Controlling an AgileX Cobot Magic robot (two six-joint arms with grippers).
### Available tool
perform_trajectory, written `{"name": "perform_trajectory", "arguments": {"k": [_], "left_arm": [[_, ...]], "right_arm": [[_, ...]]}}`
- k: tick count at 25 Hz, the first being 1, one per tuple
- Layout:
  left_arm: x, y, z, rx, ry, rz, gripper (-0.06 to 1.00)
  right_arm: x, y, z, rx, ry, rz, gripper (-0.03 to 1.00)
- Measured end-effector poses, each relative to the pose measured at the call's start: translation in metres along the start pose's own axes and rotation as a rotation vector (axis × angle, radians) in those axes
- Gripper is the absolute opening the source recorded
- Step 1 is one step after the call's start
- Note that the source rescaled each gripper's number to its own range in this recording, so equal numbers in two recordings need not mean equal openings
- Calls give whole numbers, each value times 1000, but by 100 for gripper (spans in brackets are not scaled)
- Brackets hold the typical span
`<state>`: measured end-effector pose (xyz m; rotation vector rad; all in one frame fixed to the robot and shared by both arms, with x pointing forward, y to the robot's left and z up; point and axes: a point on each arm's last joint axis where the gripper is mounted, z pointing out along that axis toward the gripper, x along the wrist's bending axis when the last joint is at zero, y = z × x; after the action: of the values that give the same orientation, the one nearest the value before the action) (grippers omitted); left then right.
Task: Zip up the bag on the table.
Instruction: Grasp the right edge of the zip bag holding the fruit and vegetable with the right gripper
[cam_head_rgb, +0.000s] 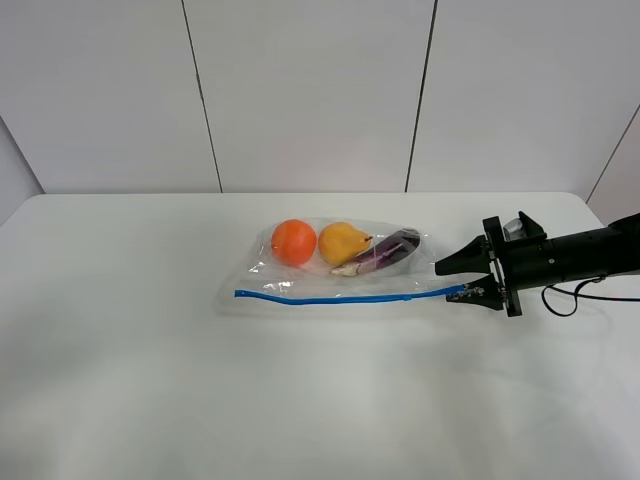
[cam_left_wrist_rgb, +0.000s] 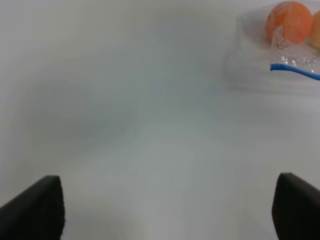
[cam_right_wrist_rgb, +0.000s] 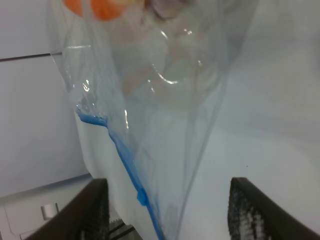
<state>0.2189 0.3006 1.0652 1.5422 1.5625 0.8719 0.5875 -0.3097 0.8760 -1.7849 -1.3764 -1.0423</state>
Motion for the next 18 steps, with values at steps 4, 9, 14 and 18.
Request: {"name": "perform_trajectory", "arguments": {"k": [4,9,14,18], "left_arm": [[0,0,0,0,0,0,98],[0,0,0,0,0,0,98],[0,0,0,0,0,0,98],[0,0,0,0,0,0,98]], "right_arm": [[5,-2,9,24,-3,-13,61],[8,-4,17,43,-18,-26,61],[5,-6,17,65,-46,-22,59],[5,-6,17,66,-47,-19,44]]}}
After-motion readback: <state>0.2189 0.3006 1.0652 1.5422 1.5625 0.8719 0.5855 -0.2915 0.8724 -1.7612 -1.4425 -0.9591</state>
